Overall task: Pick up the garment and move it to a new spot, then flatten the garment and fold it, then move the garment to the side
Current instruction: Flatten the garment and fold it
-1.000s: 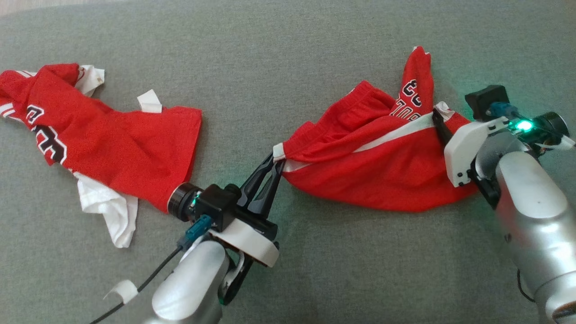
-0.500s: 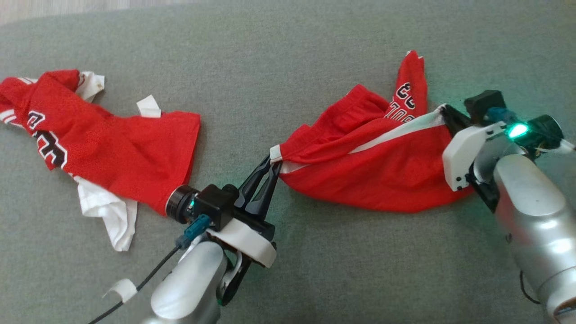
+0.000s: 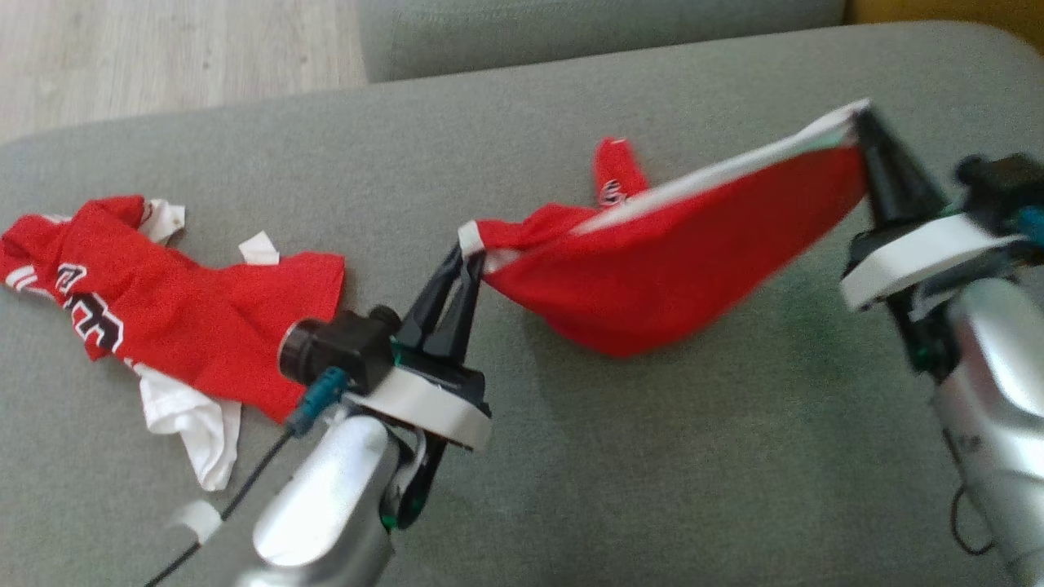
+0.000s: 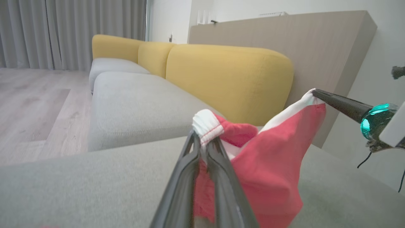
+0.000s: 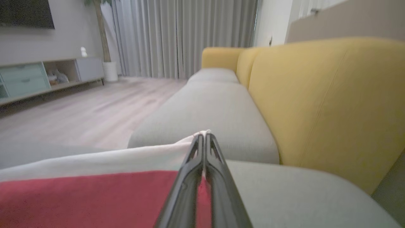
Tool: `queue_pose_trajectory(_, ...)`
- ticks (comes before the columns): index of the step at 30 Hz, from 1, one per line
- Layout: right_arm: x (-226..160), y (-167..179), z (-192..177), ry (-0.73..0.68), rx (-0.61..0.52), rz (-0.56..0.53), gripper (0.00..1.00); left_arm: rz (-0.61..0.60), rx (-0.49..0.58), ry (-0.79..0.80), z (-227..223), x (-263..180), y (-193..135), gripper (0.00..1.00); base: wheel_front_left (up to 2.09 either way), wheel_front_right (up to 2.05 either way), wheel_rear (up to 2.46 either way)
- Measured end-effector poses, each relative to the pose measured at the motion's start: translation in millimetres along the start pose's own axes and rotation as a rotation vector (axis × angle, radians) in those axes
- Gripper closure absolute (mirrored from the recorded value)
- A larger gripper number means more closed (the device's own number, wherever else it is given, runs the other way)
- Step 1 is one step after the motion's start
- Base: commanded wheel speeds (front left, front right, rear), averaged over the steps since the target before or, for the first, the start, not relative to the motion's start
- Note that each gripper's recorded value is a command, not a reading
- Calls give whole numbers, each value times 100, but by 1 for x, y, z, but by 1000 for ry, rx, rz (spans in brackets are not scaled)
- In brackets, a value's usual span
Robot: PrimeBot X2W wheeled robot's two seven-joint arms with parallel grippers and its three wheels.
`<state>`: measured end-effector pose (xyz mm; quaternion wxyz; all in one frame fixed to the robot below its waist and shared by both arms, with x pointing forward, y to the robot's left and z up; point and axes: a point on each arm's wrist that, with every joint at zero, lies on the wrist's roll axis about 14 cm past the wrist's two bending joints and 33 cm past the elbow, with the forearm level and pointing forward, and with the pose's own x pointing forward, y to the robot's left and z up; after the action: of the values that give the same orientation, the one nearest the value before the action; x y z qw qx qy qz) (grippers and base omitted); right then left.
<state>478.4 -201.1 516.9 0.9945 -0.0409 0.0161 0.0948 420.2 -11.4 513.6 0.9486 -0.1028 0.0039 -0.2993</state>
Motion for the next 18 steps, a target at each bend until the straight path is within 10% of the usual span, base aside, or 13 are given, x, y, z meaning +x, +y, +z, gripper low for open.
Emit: queue_pose_trajectory(18,-85,-7,235,-747,-143,-66,100,-29,256,-418,214,19,-20,100,0,0,0)
